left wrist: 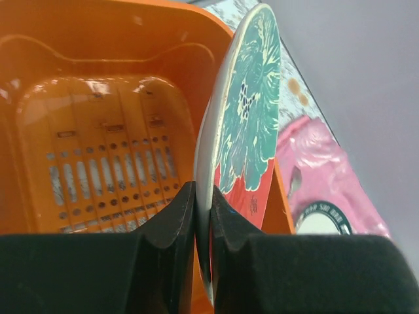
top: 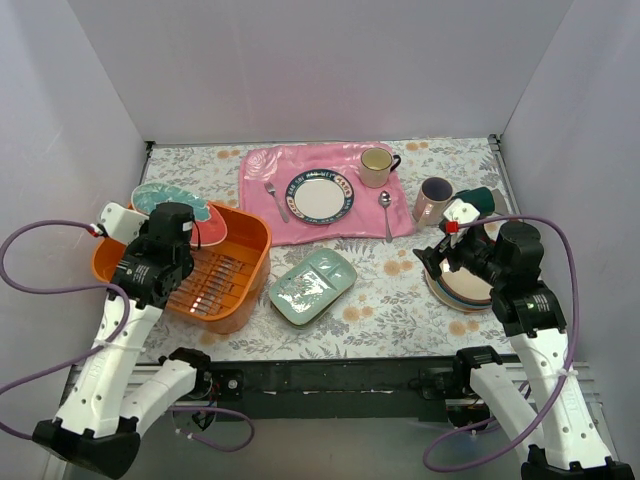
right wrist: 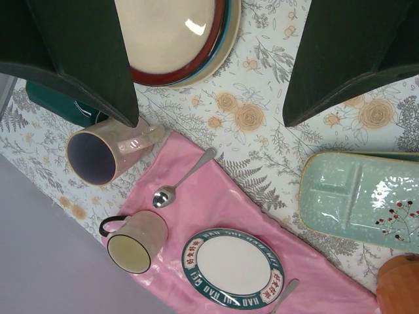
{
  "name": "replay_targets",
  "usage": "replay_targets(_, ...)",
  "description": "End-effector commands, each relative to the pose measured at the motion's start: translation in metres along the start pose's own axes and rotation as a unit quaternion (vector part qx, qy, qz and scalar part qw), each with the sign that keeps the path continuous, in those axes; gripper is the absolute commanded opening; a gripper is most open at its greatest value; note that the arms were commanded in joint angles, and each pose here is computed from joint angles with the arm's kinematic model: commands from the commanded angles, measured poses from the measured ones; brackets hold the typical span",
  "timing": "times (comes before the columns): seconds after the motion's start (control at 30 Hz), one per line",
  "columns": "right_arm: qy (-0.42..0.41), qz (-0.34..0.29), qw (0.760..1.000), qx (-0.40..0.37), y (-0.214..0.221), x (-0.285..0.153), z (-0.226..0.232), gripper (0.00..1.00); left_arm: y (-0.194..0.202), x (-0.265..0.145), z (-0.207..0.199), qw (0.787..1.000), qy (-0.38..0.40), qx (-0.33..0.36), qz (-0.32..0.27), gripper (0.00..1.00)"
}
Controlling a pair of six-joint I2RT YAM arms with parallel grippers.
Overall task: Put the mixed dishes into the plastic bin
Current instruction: Place the plate in the plastic bin.
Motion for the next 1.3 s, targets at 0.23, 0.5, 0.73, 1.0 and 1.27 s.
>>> replay_targets(0.23, 0.008, -0.007, 1.000, -0.014, -0.003, 0.000, -0.004, 0.99, -0.020, 0.043, 0.027, 0.992, -0.034, -0.120, -0.014, 0.00)
replay_targets(0.5, 0.005, -0.002, 1.000, -0.008, 0.004, 0.002, -0.001, 0.99, -0.003, 0.073, 0.044, 0.988, -0.056, -0.145, 0.017, 0.00)
replay_targets(0.73, 0.001, -0.003, 1.000, -0.003, 0.008, 0.006, 0.000, 0.99, 0.009, 0.090, 0.053, 0.982, -0.064, -0.177, 0.027, 0.00)
replay_targets(1.0, 0.000, -0.004, 1.000, 0.001, 0.012, 0.007, 0.003, 0.99, 0.019, 0.102, 0.066, 0.977, -0.082, -0.194, 0.034, 0.09)
replay_targets(1.27, -0.003, -0.011, 1.000, 0.013, 0.014, 0.008, 0.006, 0.99, 0.035, 0.106, 0.085, 0.976, -0.110, -0.182, 0.045, 0.27)
Point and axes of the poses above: each gripper's point midway between its finger pads, its own x axis out along the fingers, its own z axis along the line the jaws close on, y = z × x, the point moved 1 cm from there along -x, back along the fingers, and after that the axes turned 2 degrees about -x, right-handed, at the moved point
